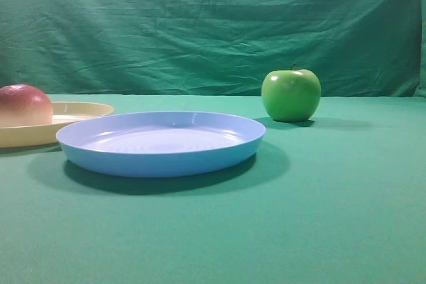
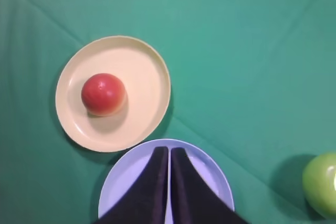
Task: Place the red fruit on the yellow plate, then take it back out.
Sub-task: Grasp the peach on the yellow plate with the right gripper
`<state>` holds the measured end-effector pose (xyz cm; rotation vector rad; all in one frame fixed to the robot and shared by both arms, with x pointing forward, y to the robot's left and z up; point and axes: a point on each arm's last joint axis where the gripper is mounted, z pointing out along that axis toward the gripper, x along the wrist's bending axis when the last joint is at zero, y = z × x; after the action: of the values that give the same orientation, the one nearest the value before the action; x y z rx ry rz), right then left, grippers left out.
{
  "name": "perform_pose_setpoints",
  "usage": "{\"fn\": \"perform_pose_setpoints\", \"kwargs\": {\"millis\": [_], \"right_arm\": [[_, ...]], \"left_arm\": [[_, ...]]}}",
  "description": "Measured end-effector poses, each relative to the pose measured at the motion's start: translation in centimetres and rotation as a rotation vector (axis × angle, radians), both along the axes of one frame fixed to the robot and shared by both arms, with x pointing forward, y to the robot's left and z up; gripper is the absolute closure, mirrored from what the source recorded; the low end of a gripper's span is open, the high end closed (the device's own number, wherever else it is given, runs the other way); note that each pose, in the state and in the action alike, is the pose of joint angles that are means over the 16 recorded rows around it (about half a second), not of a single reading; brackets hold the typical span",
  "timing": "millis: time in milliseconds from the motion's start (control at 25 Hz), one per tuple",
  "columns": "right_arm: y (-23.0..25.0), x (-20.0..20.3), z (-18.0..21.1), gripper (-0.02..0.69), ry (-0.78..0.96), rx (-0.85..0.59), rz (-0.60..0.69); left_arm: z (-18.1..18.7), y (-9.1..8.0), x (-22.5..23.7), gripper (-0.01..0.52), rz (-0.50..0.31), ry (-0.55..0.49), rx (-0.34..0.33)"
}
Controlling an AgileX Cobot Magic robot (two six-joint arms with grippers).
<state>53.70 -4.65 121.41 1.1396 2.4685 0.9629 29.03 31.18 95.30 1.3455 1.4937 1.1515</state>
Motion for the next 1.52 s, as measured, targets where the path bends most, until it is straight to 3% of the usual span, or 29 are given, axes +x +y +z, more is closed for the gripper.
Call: {"fn": "perform_pose_setpoints", "kwargs": {"millis": [440,720,1000,1520], "right_arm": [[-7.0,-6.8,9.0,0.665,-0.245,0.095,-0.087],[-11.5,-12.0,11.2,0.665,-0.321,0.141,-0.106],[-15.1,-15.8,8.8,0.665,-0.362,0.134,-0.121],[-20.3,-19.1,-1.4,0.665,-0.489,0.149,-0.271]], "left_arm": [[0.0,0.0,0.0,0.514,0.0,0.0,0.0],[0.0,0.0,0.0,0.514,0.0,0.0,0.0],[0.0,0.0,0.0,0.514,0.0,0.0,0.0],[0.0,0.0,0.0,0.514,0.0,0.0,0.0]]}}
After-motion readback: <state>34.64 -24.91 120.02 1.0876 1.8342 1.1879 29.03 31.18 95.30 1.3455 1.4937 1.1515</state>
